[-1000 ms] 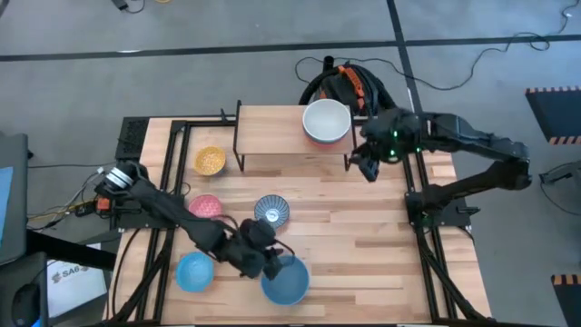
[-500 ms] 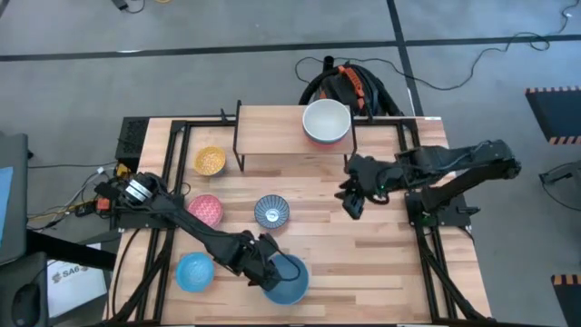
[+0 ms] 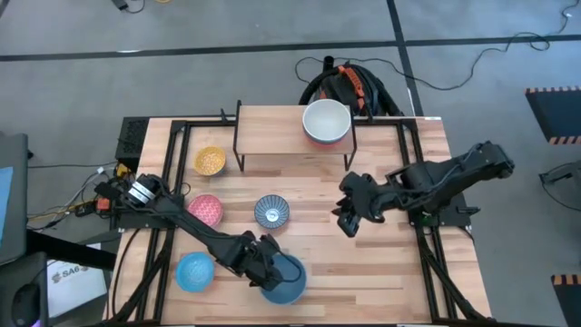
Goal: Place and stack bowls onto a shelf
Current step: Stack the blue bowl on top of the white bowl on the shelf
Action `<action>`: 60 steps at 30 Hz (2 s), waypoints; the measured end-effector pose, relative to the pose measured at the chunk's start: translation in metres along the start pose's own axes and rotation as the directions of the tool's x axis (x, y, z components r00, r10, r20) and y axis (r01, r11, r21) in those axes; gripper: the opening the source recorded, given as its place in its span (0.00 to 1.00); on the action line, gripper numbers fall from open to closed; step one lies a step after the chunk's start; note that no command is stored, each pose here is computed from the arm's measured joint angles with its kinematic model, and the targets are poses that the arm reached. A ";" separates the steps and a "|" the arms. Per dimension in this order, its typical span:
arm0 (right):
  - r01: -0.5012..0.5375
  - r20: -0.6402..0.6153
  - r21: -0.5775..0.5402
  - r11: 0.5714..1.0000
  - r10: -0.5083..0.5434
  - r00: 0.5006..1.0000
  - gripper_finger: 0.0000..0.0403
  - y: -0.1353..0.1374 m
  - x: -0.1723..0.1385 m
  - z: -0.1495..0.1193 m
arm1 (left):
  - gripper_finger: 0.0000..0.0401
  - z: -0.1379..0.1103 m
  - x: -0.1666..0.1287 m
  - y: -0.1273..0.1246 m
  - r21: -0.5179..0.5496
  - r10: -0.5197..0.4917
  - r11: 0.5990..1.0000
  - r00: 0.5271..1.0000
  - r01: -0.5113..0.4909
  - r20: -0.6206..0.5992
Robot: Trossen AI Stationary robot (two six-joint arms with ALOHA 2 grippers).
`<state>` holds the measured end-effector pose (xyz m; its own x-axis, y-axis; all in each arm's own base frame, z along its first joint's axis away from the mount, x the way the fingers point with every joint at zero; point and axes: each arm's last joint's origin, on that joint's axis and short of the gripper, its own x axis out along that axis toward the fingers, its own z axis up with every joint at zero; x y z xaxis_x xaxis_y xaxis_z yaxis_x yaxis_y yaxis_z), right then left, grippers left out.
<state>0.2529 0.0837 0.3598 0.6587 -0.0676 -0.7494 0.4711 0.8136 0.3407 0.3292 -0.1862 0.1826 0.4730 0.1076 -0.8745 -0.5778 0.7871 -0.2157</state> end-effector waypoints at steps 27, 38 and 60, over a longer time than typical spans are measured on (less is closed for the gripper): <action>-0.090 -0.026 -0.036 0.995 0.089 0.996 0.36 0.023 0.002 -0.017 | 0.00 0.047 -0.079 -0.031 0.076 0.022 0.995 0.874 -0.068 0.485; 0.038 0.150 -0.230 0.972 -0.003 0.989 0.33 0.022 -0.004 -0.014 | 0.00 0.089 -0.105 -0.027 0.090 0.095 0.981 0.830 -0.172 0.549; 0.104 0.239 -0.450 0.887 0.007 0.971 0.54 0.021 -0.001 0.001 | 0.00 0.116 -0.098 -0.007 0.004 0.201 0.970 0.810 -0.243 0.551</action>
<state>0.2625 0.1000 0.3688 0.7828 -0.1978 -0.5900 0.2222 0.9745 -0.0319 0.3642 -0.1319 0.3206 0.6337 0.5795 -0.5125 -0.6729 0.7397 0.0044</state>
